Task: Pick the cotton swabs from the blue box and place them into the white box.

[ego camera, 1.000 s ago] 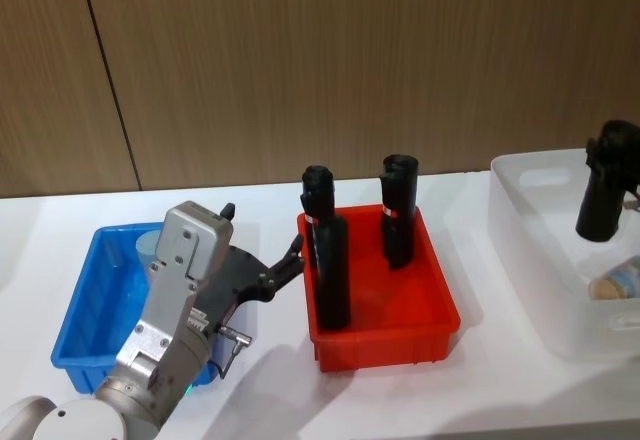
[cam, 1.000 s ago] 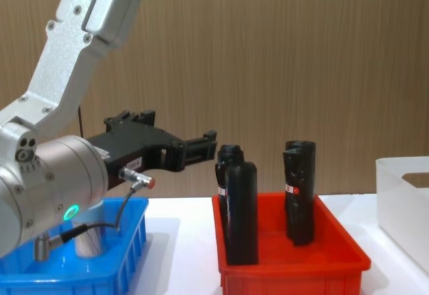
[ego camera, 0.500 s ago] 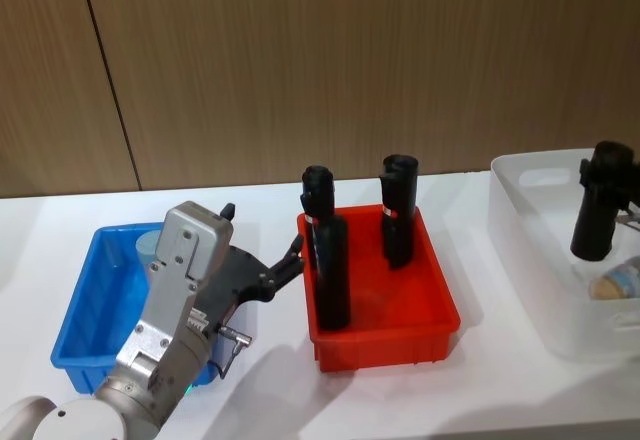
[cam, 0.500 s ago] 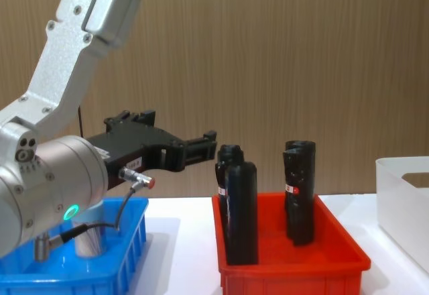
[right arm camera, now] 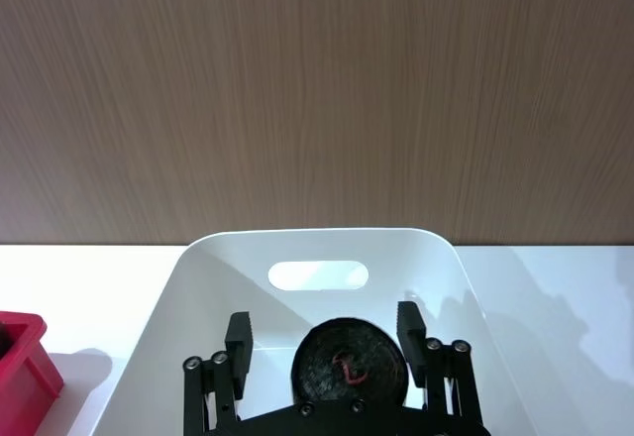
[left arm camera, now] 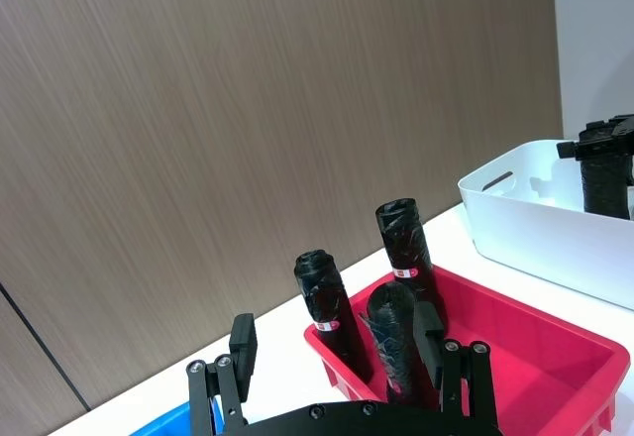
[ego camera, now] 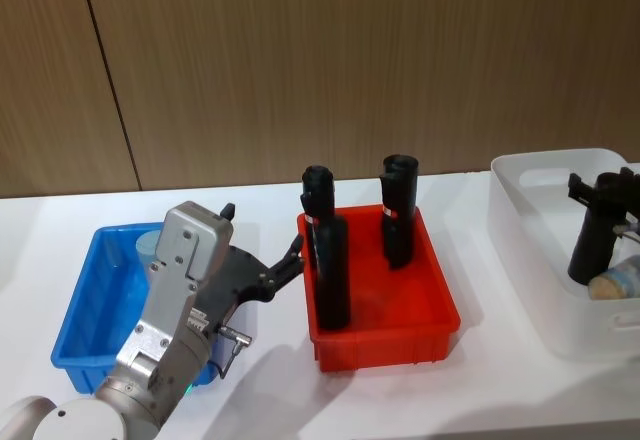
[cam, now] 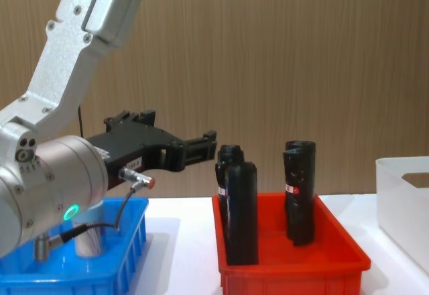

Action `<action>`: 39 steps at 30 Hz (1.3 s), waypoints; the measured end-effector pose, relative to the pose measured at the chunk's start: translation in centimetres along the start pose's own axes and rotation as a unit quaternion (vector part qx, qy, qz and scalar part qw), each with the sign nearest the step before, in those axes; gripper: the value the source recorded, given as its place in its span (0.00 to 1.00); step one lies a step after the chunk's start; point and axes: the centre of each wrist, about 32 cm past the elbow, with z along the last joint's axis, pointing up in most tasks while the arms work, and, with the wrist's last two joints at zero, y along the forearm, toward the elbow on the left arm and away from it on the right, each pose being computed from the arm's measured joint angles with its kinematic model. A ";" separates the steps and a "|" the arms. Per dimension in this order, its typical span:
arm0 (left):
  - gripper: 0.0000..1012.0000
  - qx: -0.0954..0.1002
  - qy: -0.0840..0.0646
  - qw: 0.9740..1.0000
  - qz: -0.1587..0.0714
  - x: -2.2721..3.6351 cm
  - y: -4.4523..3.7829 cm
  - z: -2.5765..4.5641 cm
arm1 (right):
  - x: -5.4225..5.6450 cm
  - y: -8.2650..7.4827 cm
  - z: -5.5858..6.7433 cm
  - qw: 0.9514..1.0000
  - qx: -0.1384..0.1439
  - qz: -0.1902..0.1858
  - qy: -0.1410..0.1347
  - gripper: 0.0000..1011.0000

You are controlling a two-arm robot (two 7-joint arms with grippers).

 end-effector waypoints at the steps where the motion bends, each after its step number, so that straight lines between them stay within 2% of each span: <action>1: 0.99 0.000 0.000 1.000 0.000 0.00 0.00 0.00 | 0.0 0.0 0.0 1.000 0.000 0.000 0.000 0.90; 6: 0.99 0.000 0.000 1.000 0.000 0.00 0.00 0.00 | 0.1 0.0 -0.1 1.000 0.005 0.001 0.001 0.99; 16: 0.99 0.000 0.000 1.000 0.000 0.00 0.00 0.00 | 0.0 -0.8 0.7 0.999 0.034 0.004 -0.003 0.99; 25: 0.99 0.000 0.000 1.000 0.000 0.00 0.00 0.00 | -0.6 -2.3 2.2 0.997 0.073 0.008 -0.009 0.99; 39: 0.99 0.000 0.000 1.000 0.000 0.00 0.00 0.00 | -1.3 -3.8 3.3 0.995 0.099 0.013 -0.013 0.99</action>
